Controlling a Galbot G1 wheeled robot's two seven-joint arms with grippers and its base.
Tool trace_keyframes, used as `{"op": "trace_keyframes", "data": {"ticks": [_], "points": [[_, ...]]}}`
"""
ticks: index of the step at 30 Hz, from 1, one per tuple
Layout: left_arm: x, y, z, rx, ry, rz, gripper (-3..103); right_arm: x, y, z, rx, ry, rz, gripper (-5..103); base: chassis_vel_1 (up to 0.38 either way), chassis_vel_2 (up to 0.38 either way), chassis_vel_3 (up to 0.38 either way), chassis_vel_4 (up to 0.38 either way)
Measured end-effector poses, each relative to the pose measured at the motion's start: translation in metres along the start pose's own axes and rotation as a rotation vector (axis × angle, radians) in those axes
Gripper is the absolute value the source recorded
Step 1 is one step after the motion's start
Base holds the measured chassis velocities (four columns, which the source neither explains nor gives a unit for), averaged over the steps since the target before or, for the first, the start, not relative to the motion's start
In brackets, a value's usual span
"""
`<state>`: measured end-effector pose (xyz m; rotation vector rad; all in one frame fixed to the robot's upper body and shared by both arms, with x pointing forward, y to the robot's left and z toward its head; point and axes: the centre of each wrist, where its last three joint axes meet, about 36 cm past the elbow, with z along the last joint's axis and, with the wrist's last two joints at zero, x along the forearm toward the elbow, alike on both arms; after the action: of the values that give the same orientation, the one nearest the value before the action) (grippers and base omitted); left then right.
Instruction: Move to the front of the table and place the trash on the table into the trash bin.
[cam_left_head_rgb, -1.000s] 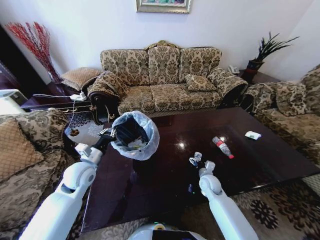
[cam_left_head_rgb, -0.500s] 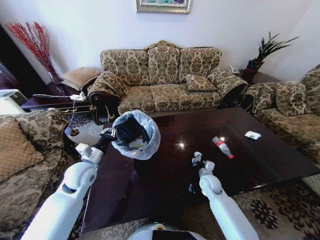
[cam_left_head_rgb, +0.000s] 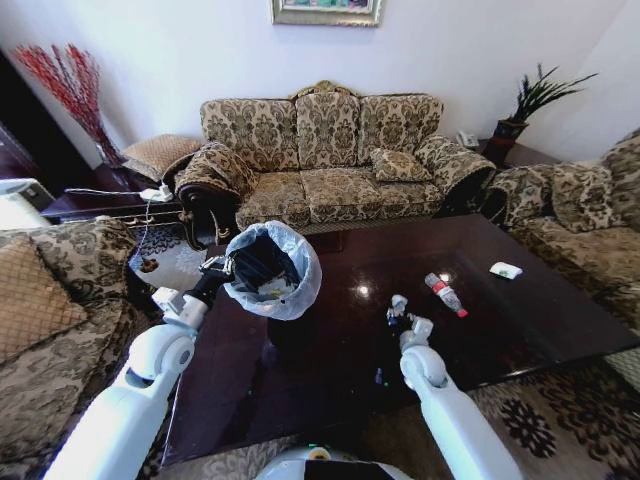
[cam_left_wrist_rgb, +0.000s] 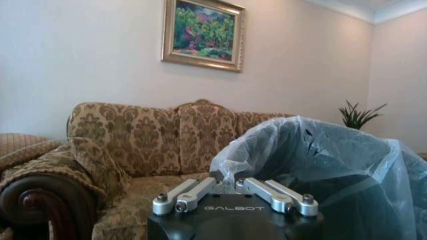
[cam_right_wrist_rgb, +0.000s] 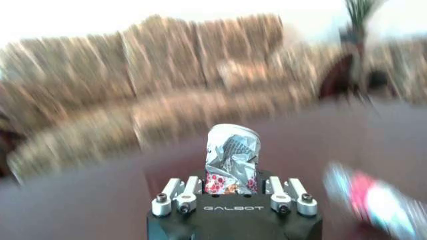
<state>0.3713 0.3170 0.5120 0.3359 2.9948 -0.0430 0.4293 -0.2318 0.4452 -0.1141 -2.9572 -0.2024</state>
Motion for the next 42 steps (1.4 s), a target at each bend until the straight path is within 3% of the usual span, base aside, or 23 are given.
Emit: {"op": "trace_keyframes", "data": {"ticks": [4, 7, 9, 11, 13, 15, 17, 18, 21, 22, 24, 28, 31, 32, 34, 35, 38, 42], "points": [[-0.003, -0.009, 0.003, 0.005, 0.012, -0.007, 3, 0.018, 0.015, -0.086, -0.023, -0.119, -0.135, 40, 0.000, 0.000, 0.000, 0.000], [-0.003, -0.011, 0.001, -0.005, 0.020, -0.014, 3, 0.023, 0.014, -0.112, -0.011, -0.151, -0.199, 40, 0.000, 0.000, 0.000, 0.000], [-0.003, -0.013, -0.003, -0.023, 0.035, -0.027, 3, 0.033, 0.016, -0.161, 0.014, -0.194, -0.345, 40, 0.000, 0.000, 0.000, 0.000], [-0.004, -0.014, -0.004, -0.028, 0.038, -0.027, 3, 0.036, 0.020, -0.176, 0.020, -0.202, -0.402, 40, 0.000, 0.000, 0.000, 0.000], [-0.004, -0.016, -0.007, -0.034, 0.045, -0.026, 3, 0.042, 0.044, -0.204, 0.013, -0.190, -0.571, 40, 0.000, 0.000, 0.000, 0.000], [-0.004, -0.016, -0.007, -0.035, 0.047, -0.025, 3, 0.043, 0.051, -0.207, 0.009, -0.182, -0.602, 40, 0.000, 0.000, 0.000, 0.000], [-0.003, -0.017, -0.009, -0.039, 0.053, -0.023, 3, 0.048, 0.090, -0.218, -0.001, -0.144, -0.748, 40, 0.000, 0.000, 0.000, 0.000], [-0.003, -0.017, -0.009, -0.039, 0.053, -0.023, 3, 0.048, 0.090, -0.218, -0.001, -0.144, -0.748, 40, 0.000, 0.000, 0.000, 0.000], [-0.003, -0.017, -0.010, -0.043, 0.060, -0.024, 3, 0.060, 0.132, -0.214, 0.020, -0.075, -0.878, 40, 0.000, 0.000, 0.000, 0.000], [-0.003, -0.017, -0.010, -0.043, 0.060, -0.024, 3, 0.060, 0.132, -0.214, 0.020, -0.075, -0.878, 40, 0.000, 0.000, 0.000, 0.000], [-0.003, -0.017, -0.009, -0.042, 0.063, -0.025, 3, 0.064, 0.157, -0.193, 0.059, -0.011, -0.932, 40, 0.000, 0.000, 0.000, 0.000], [-0.003, -0.018, -0.008, -0.035, 0.066, -0.027, 3, 0.064, 0.185, -0.167, 0.105, 0.057, -0.954, 40, 0.000, 0.000, 0.000, 0.000], [-0.003, -0.017, -0.008, -0.034, 0.068, -0.028, 3, 0.061, 0.190, -0.159, 0.136, 0.083, -0.946, 38, 0.000, 0.000, 0.000, 0.000], [-0.002, -0.016, -0.008, -0.035, 0.068, -0.031, 3, 0.057, 0.191, -0.155, 0.168, 0.092, -0.933, 48, 0.000, 0.000, 0.000, 0.000], [-0.002, -0.015, -0.009, -0.038, 0.066, -0.037, 3, 0.053, 0.189, -0.149, 0.205, 0.086, -0.915, 54, 0.000, 0.000, 0.000, 0.000], [-0.002, -0.015, -0.009, -0.038, 0.066, -0.037, 3, 0.053, 0.189, -0.149, 0.205, 0.086, -0.915, 54, 0.000, 0.000, 0.000, 0.000], [-0.002, -0.015, -0.009, -0.033, 0.065, -0.039, 3, 0.049, 0.189, -0.145, 0.228, 0.069, -0.898, 71, 0.000, 0.000, 0.000, 0.000], [-0.002, -0.015, -0.008, -0.029, 0.067, -0.040, 3, 0.049, 0.189, -0.147, 0.232, 0.047, -0.899, 82, 0.000, 0.000, 0.000, 0.000]]}}
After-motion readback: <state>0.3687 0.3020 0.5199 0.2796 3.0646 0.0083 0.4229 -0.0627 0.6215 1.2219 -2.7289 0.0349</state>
